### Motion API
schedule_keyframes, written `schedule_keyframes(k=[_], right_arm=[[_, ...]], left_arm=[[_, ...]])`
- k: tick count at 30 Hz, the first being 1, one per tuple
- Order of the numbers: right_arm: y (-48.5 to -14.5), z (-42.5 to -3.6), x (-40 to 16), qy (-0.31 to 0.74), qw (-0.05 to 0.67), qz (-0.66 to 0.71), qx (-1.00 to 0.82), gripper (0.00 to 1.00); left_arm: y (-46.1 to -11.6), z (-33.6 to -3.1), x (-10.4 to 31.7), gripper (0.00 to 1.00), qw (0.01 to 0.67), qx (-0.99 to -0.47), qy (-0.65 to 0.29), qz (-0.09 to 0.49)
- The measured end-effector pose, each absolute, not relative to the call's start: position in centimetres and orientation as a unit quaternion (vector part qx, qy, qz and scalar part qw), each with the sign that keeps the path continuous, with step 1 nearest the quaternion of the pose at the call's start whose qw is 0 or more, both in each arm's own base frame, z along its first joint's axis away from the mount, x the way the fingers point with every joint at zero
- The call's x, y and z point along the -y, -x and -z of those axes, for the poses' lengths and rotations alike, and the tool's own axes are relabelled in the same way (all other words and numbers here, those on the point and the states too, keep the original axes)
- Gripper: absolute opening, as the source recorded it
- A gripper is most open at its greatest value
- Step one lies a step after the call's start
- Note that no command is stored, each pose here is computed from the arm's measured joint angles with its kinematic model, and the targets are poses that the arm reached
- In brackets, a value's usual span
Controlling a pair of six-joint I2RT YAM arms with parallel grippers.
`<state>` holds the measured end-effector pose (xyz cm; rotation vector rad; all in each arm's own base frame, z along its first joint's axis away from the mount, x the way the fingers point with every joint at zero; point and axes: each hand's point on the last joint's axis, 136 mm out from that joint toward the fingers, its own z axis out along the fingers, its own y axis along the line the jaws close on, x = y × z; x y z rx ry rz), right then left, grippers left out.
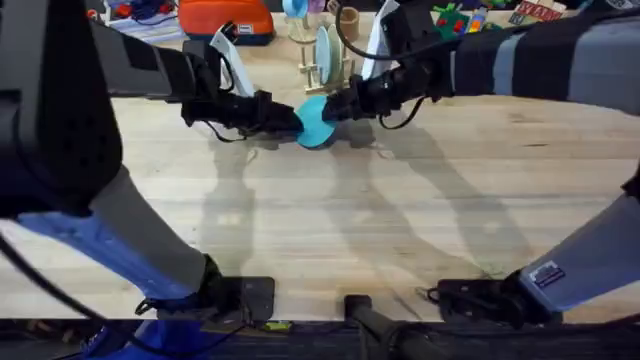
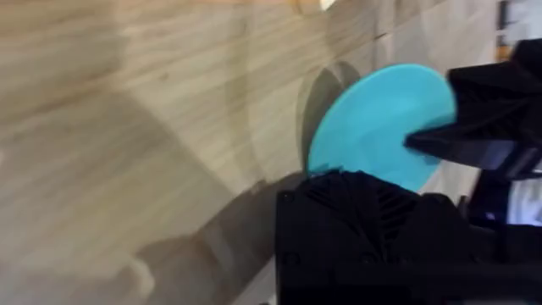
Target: Pick up the plates from the table one by one and place each into a slot on the dish rack.
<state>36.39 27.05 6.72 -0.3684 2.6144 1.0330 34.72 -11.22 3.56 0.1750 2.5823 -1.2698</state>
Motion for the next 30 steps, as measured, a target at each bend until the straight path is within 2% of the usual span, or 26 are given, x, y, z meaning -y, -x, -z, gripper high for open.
schedule_keyframes(k=[5, 9, 15, 21, 30], right_arm=[[-35.7, -8.6, -25.8, 0.127, 0.152, -0.353, -0.914, 0.029], [-35.8, -10.8, -23.7, 0.122, 0.172, -0.344, -0.915, 0.029], [-35.7, -14.3, -20.8, 0.117, 0.209, -0.324, -0.915, 0.029], [-33.7, -17.4, -18.1, 0.128, 0.235, -0.29, -0.919, 0.029], [-31.0, -20.9, -14.1, 0.145, 0.265, -0.202, -0.932, 0.029]], left_arm=[[-33.6, -4.1, 10.2, 0.04, 0.123, -0.913, -0.056, 0.386], [-33.0, -6.2, 9.4, 0.04, 0.138, -0.923, -0.06, 0.354], [-31.7, -10.9, 8.5, 0.04, 0.184, -0.929, -0.072, 0.312], [-30.3, -16.0, 8.0, 0.039, 0.255, -0.922, -0.091, 0.277], [-27.1, -22.1, 7.0, 0.038, 0.351, -0.903, -0.101, 0.224]])
